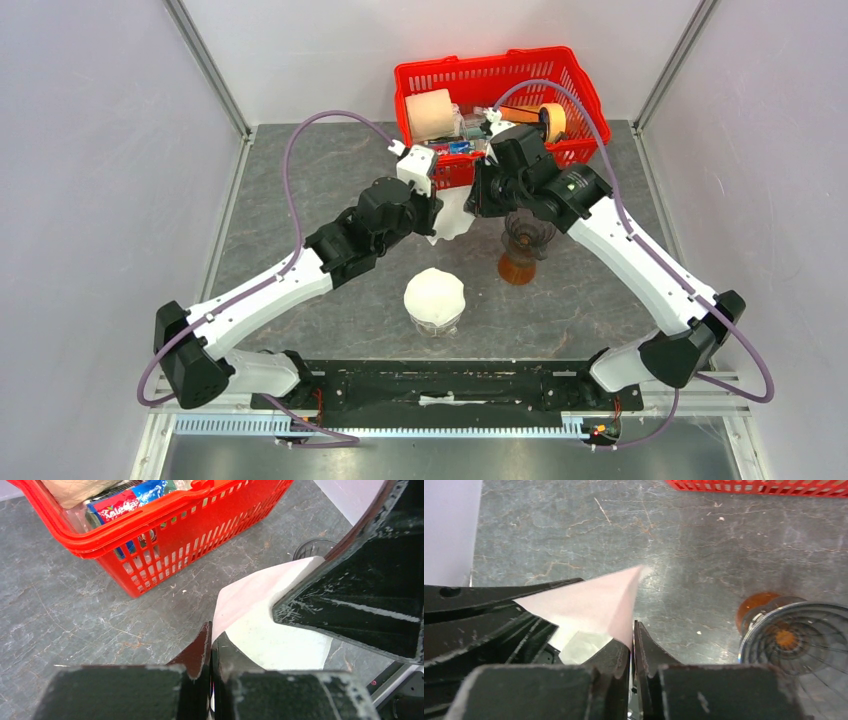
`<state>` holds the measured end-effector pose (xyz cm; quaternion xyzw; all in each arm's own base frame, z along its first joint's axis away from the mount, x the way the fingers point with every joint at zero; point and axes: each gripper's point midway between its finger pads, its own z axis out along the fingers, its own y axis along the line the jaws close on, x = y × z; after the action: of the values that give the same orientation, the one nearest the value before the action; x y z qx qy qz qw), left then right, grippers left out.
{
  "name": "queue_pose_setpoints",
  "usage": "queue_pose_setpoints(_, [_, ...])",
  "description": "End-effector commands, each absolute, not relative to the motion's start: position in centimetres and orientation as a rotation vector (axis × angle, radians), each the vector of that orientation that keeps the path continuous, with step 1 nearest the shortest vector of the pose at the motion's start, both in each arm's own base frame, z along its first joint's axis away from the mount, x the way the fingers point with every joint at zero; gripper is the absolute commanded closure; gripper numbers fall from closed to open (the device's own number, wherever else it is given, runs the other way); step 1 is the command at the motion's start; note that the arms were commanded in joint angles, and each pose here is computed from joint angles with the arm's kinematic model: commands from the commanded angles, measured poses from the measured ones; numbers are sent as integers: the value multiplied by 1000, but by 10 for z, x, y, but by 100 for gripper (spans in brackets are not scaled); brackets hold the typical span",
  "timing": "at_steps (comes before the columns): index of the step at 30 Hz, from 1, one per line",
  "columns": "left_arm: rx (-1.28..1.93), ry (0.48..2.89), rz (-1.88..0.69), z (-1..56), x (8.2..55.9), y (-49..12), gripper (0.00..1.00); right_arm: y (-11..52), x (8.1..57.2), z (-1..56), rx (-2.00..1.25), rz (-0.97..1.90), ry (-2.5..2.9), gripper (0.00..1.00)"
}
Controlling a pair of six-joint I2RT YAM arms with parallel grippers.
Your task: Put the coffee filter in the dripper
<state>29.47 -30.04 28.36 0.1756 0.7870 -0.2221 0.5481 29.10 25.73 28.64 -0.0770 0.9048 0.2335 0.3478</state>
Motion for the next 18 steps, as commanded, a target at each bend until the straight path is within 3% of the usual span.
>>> queue_pose_setpoints(1, [330,1778,-545,311,296,-294,98,239,293,314,-187,532,2254,84])
queue_pose_setpoints(4, [260,1773,-541,314,298,-289,98,238,295,310,-178,522,2257,65])
queue_pose_setpoints(9, [159,1755,-569,322,296,-289,98,247,306,303,-127,543,2244,47])
queue_pose_setpoints(14, [28,1732,-508,327,296,-284,98,265,315,302,-67,618,2207,37])
queue_pose_setpoints(18, [-56,1742,-516,326,297,-286,98,274,323,302,-6,645,2151,37])
